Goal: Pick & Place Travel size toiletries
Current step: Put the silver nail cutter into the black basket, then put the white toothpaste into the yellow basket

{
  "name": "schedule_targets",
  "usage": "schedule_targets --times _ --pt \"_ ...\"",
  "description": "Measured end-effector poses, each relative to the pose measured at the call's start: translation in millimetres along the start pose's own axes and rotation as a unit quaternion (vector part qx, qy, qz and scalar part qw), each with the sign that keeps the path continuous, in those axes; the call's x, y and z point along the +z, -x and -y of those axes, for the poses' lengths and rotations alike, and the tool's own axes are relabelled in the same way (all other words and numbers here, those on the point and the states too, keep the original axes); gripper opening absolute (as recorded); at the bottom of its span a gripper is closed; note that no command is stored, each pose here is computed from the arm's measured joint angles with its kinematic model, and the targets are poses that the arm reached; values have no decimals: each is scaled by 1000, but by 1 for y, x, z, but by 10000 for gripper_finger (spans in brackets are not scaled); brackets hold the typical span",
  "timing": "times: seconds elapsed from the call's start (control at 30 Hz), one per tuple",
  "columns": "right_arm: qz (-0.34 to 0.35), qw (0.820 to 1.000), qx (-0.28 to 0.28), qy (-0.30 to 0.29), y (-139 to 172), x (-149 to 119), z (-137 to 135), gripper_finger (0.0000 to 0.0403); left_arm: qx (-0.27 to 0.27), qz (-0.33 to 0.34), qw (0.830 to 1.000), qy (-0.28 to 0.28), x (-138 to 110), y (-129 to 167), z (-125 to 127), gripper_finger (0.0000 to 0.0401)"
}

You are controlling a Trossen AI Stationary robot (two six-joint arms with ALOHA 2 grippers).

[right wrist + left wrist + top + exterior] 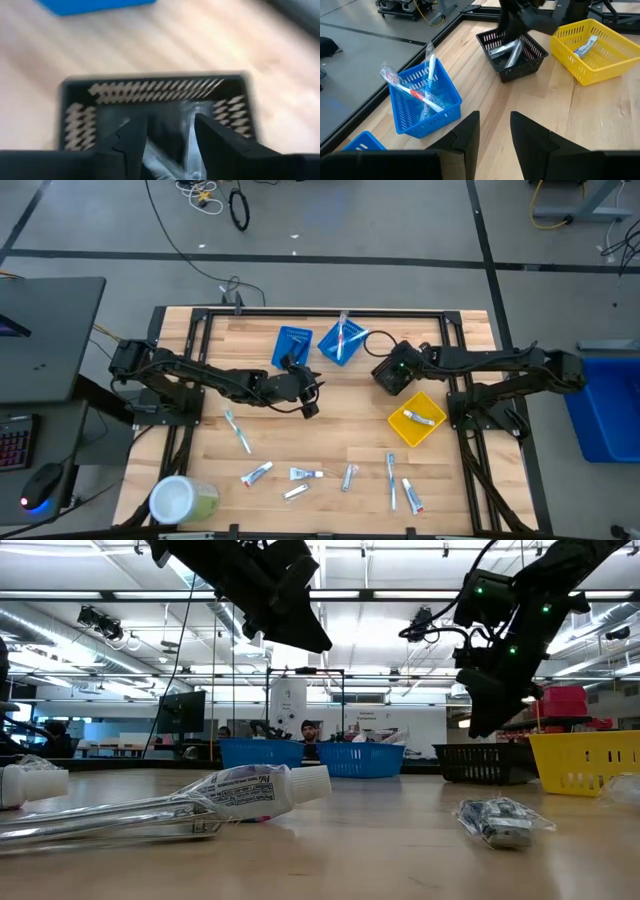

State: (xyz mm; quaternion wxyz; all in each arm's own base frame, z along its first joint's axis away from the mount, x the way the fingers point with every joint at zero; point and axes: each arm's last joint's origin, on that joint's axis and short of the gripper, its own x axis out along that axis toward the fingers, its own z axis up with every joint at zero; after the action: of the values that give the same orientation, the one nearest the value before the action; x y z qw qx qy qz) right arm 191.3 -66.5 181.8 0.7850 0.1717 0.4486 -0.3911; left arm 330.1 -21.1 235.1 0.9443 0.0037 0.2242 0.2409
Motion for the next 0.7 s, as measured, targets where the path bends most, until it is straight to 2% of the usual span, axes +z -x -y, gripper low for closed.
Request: schedule_targets --times 0.1,0.2,0.3,0.37,0.43,0.57,0.7 --pt "24 999 -36 4 2 4 1 185 0 0 1000 0 0 0 0 119" --pt "57 998 -33 8 7 15 -2 190 0 0 1000 0 0 0 0 119" --pt "112 993 9 19 12 29 -10 186 2 0 1000 0 0 0 0 119" --pt "159 985 63 31 17 40 -18 180 4 1 1000 0 0 0 0 119" --pt "203 970 125 55 22 49 -26 172 5 1 1000 0 0 0 0 119" --pt "271 925 244 106 36 59 -40 158 5 1 1000 -13 0 0 0 119" --pt "299 886 318 155 45 59 -51 150 7 -4 999 -31 -1 0 -1 119"
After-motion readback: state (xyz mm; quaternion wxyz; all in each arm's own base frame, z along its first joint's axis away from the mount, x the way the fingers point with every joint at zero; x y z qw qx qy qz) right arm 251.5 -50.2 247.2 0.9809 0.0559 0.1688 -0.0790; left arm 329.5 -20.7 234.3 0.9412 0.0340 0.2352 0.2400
